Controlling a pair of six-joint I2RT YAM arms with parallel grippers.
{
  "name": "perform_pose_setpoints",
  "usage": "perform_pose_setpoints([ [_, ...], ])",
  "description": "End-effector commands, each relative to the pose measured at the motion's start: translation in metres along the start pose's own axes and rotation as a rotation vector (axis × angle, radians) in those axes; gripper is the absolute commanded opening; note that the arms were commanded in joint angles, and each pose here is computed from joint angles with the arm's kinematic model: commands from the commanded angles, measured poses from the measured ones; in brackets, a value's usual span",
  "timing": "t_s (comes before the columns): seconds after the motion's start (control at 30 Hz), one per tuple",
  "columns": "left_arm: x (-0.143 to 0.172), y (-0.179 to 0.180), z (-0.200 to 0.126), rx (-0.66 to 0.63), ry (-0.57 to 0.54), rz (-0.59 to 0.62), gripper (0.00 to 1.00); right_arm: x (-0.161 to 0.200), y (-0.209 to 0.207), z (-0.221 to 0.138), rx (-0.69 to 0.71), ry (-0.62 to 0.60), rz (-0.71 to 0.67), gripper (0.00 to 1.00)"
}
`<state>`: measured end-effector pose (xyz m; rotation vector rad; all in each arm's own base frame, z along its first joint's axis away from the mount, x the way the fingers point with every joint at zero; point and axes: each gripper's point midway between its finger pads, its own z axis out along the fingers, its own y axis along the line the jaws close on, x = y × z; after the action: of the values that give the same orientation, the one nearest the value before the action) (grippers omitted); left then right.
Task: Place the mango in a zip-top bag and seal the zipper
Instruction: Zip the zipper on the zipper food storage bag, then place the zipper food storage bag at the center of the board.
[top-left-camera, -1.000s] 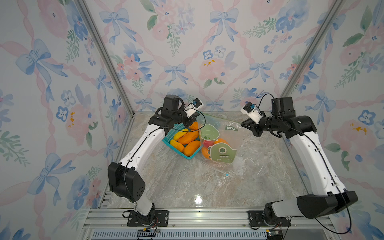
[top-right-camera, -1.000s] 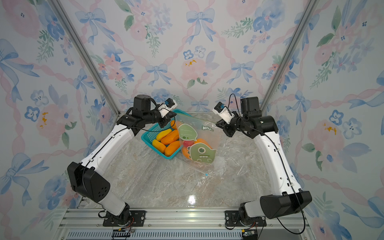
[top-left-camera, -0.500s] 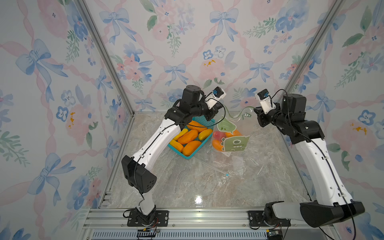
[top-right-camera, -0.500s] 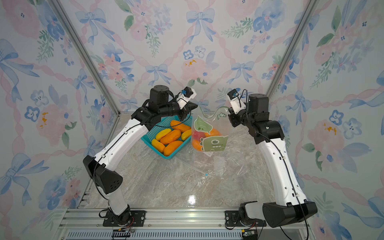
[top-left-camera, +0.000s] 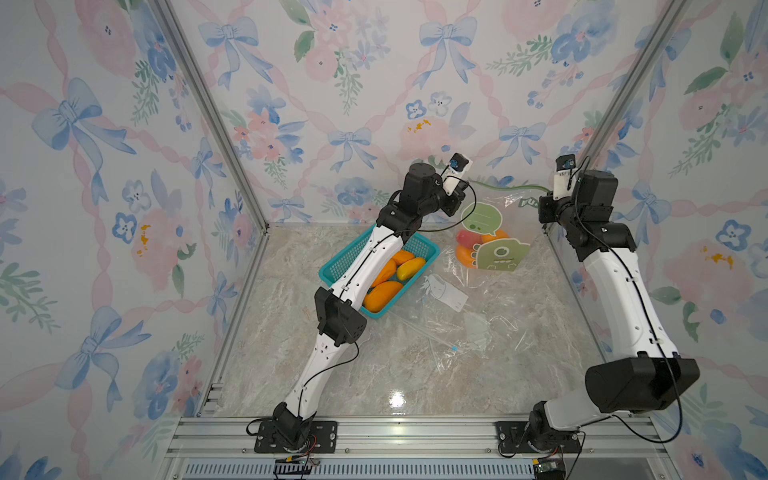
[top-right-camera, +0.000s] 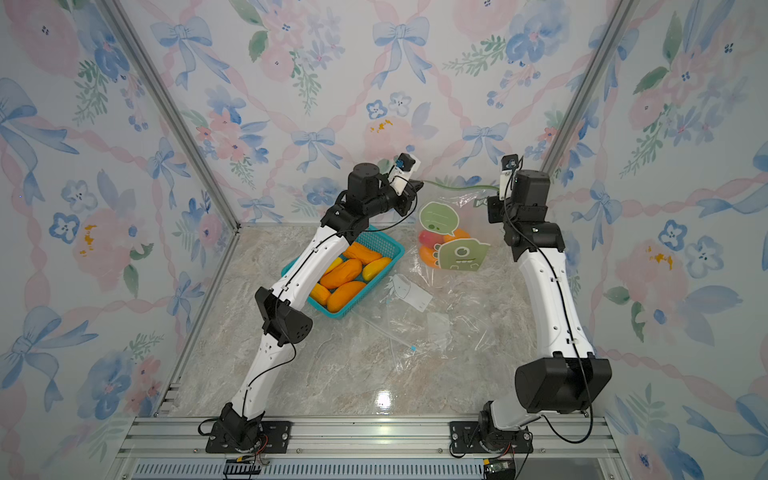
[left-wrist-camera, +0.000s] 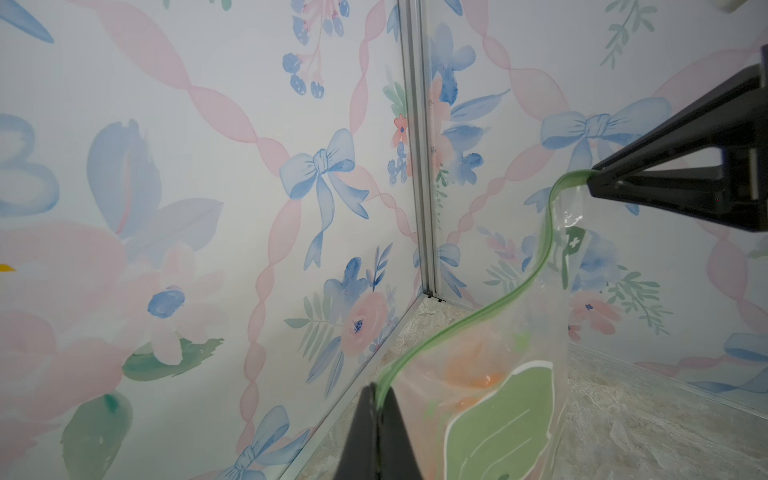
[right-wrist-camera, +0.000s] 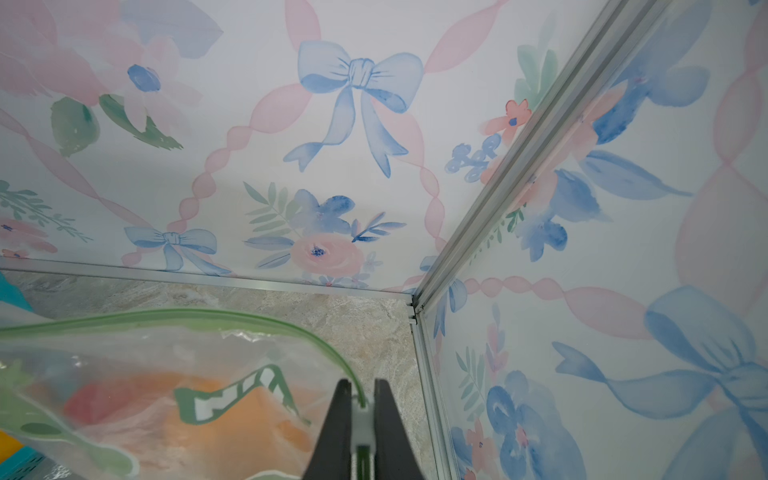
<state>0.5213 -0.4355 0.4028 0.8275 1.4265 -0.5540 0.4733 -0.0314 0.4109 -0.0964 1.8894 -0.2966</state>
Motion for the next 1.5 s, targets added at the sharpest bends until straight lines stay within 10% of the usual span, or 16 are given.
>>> perform_pose_setpoints([
  [0.0,-0.022,0.015,0.008,-0.071,-0.148,0.001,0.00,-0.034,-0.021,0.005,0.079,-0.141,0.065,0.06],
  [0.27,-0.023,0.030,0.021,-0.095,-0.356,-0.019,0.00,-0.027,-0.033,0.037,0.133,-0.177,0.119,0.07],
  [0.6,0.025,0.031,0.042,-0.110,-0.353,-0.015,0.00,0.014,-0.015,0.081,0.096,-0.074,0.092,0.07],
  [1.07,-0.034,0.048,0.007,-0.212,-0.625,-0.033,0.00,-0.056,-0.039,0.075,0.153,-0.187,0.078,0.07],
  [1.47,0.024,0.083,0.008,-0.347,-0.697,-0.026,0.00,-0.036,0.003,0.134,0.064,-0.164,0.074,0.07],
])
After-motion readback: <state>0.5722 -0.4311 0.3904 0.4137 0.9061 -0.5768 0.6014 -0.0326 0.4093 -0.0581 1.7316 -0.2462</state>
